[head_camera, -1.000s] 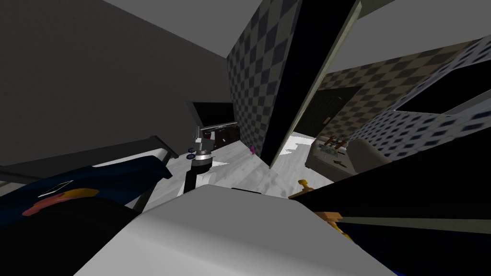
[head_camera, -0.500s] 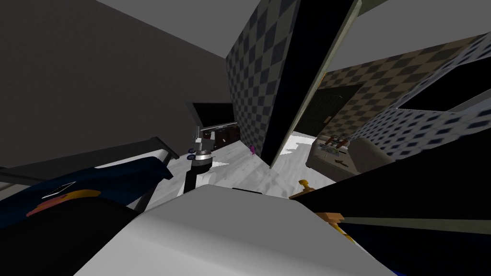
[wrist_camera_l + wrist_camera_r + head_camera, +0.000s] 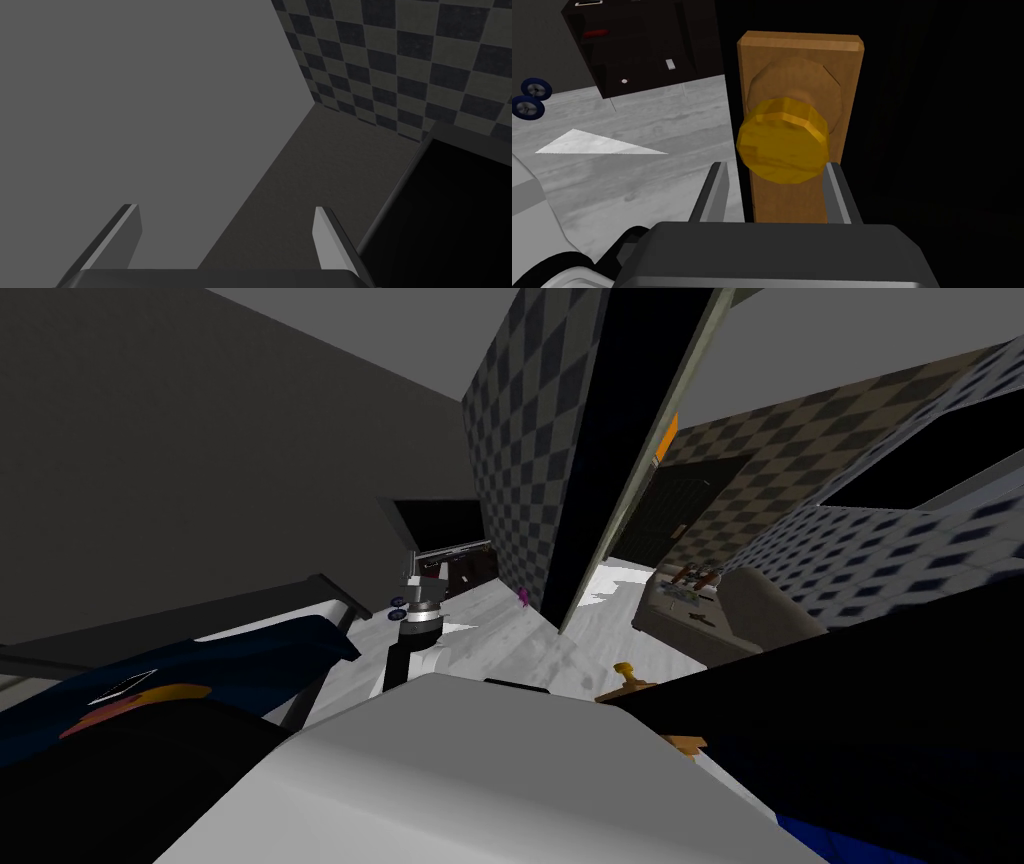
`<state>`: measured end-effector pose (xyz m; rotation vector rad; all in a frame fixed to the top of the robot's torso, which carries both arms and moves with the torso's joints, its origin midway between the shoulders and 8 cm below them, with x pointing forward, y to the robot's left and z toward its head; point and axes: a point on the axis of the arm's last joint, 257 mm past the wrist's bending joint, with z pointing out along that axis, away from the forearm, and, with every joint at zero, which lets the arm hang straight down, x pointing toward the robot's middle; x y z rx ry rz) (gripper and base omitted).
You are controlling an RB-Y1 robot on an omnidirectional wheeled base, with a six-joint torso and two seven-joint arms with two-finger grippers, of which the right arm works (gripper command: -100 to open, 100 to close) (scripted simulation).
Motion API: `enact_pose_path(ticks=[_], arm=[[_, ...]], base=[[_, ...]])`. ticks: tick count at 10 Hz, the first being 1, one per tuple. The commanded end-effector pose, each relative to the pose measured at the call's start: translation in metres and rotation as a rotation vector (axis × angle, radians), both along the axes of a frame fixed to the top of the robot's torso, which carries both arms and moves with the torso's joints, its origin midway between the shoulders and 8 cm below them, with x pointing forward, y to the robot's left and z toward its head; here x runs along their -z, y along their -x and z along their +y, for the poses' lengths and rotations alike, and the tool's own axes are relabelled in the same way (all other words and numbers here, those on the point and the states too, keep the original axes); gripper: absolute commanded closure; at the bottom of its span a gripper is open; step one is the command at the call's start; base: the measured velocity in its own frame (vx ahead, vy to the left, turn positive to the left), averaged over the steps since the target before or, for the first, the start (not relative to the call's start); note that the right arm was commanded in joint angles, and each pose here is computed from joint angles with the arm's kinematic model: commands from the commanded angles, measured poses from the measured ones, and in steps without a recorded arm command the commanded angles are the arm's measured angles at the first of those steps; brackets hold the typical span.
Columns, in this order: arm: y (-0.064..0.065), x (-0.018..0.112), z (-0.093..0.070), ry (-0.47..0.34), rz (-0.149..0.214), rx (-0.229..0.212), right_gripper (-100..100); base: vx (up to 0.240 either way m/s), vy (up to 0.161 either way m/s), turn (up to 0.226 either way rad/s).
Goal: Pull the door open
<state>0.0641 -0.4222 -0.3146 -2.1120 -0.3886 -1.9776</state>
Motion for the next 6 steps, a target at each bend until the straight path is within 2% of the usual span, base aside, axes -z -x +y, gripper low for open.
enact_pose_path(ticks=[1,4,6], arm=[[0.0042,-0.0088,0.0084,-0.025,-0.023,-0.016,100],[0.0048,-0.0146,0.0107,-0.035,-0.044,-0.024,100],[0.0049,-0.0162,0.0113,-0.038,-0.05,-0.026,100]], base=[[-0.126,-0.117,-0.047],[-0.127,-0.096,-0.033],[-0.063,-0.049,-0.016]])
